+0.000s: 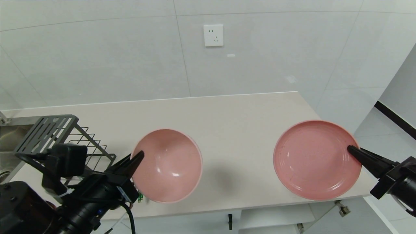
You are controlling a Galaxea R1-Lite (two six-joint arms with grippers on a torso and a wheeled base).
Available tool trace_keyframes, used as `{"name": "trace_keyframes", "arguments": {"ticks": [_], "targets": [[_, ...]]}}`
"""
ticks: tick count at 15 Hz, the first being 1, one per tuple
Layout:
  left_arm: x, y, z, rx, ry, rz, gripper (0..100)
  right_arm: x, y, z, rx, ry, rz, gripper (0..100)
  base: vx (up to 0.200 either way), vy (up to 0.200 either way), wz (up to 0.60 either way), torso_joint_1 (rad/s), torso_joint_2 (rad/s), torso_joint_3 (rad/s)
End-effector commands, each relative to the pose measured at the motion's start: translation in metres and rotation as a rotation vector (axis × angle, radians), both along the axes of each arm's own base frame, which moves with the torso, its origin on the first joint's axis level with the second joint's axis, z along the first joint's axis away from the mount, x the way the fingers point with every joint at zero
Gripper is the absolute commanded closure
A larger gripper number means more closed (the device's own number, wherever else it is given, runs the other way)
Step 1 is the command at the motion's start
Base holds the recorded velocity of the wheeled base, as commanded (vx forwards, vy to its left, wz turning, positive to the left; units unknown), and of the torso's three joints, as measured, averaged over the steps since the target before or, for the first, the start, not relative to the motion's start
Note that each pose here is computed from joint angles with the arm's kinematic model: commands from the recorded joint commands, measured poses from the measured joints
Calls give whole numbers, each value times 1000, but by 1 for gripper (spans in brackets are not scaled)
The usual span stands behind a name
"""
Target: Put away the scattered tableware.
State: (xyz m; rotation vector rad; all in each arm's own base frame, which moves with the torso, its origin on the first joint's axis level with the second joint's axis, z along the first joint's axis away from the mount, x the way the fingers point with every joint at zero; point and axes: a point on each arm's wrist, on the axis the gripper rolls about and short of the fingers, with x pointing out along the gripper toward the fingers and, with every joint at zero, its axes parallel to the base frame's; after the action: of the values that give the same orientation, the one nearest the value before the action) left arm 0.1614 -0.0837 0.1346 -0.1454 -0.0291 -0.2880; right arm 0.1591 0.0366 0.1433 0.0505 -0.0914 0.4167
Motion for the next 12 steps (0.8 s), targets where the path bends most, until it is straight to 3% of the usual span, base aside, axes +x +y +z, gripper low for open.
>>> {"name": "trace_keyframes", "arguments": {"ticks": [1,2,4,8,11,12], "targets": [[-6,17,8,13,-50,70,100,2,1,-4,-4,21,1,100,0,0,0,0,0,0],[-9,20,7,36,-54,84,100,3,1,-4,-5,26,-6,100,0,0,0,0,0,0],[-9,20,7,36,-52,82,100,2,0,-4,-2,25,-39,100,0,0,0,0,0,0],[-10,19,7,40,-55,76,100,2,-1,-4,2,26,-83,100,-200,0,0,11,6,1],[-10,19,6,41,-52,76,100,-1,-2,-1,4,20,-84,100,0,0,0,0,0,0],[-9,18,6,43,-48,78,100,-3,-2,-2,0,35,-86,100,0,0,-600,-12,-12,7]]}}
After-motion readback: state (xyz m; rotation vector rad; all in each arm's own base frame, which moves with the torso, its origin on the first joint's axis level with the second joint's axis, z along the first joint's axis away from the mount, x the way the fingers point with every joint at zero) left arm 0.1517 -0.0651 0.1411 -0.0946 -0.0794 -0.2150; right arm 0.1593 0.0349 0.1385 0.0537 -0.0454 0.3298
